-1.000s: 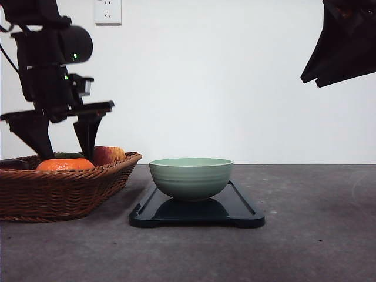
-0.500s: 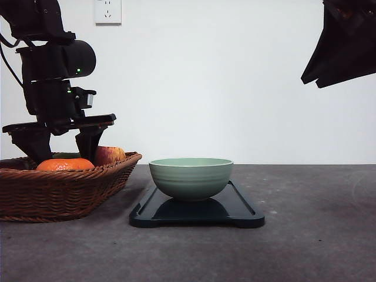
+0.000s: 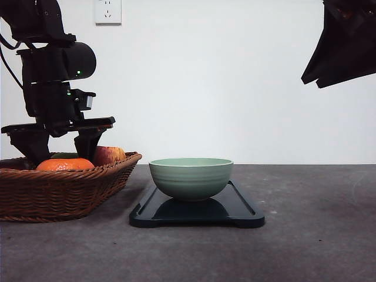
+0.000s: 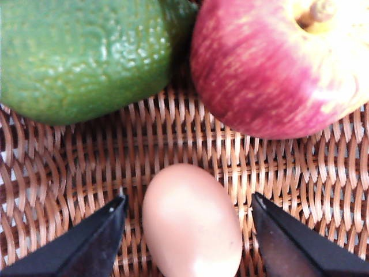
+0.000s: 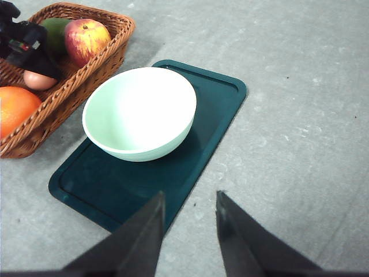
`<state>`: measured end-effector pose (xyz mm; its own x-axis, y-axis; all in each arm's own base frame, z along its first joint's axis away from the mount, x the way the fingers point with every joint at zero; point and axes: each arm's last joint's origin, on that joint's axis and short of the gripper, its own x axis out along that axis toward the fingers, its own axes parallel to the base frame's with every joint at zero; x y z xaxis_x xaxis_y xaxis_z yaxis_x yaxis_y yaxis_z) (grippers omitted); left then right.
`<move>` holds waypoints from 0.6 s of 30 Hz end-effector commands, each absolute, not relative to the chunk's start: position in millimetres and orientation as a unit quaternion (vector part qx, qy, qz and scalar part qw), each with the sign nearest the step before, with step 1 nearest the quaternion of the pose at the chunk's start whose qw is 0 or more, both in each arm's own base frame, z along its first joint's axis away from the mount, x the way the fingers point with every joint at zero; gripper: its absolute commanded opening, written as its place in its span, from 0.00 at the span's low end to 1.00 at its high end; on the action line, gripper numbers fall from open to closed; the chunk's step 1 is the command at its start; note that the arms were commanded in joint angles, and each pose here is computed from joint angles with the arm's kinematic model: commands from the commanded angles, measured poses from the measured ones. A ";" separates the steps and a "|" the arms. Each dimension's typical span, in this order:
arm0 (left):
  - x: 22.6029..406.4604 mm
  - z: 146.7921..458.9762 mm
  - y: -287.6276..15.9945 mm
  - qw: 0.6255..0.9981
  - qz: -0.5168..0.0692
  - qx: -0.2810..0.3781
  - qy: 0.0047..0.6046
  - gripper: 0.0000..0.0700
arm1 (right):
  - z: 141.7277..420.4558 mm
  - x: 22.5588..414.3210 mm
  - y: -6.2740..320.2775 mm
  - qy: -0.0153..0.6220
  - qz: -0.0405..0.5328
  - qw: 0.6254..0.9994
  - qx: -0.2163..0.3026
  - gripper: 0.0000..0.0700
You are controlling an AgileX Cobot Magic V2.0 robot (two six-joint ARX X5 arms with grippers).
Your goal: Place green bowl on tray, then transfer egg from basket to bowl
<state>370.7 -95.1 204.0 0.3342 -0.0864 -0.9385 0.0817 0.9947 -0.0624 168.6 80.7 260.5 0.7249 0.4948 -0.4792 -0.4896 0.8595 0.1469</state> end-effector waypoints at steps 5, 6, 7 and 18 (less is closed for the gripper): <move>377.9 198.1 -97.5 0.815 -0.047 -0.003 0.577 0.62 | 261.2 169.9 82.2 0.256 0.267 0.929 0.002 0.25; 378.0 198.1 -97.5 0.816 -0.047 -0.003 0.577 0.62 | 261.2 169.9 82.2 0.256 0.267 0.929 0.002 0.25; 378.1 198.1 -97.5 0.816 -0.047 -0.004 0.576 0.62 | 261.2 169.9 82.2 0.256 0.267 0.929 0.002 0.25; 377.9 197.9 -97.5 0.815 -0.047 -0.003 0.578 0.24 | 261.2 169.9 82.2 0.256 0.267 0.929 0.002 0.25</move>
<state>372.0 -95.4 200.3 0.3272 -0.0830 -0.9413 0.0801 0.9950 -0.0599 168.6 80.7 260.5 0.7249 0.4948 -0.4792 -0.4897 0.8595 0.1466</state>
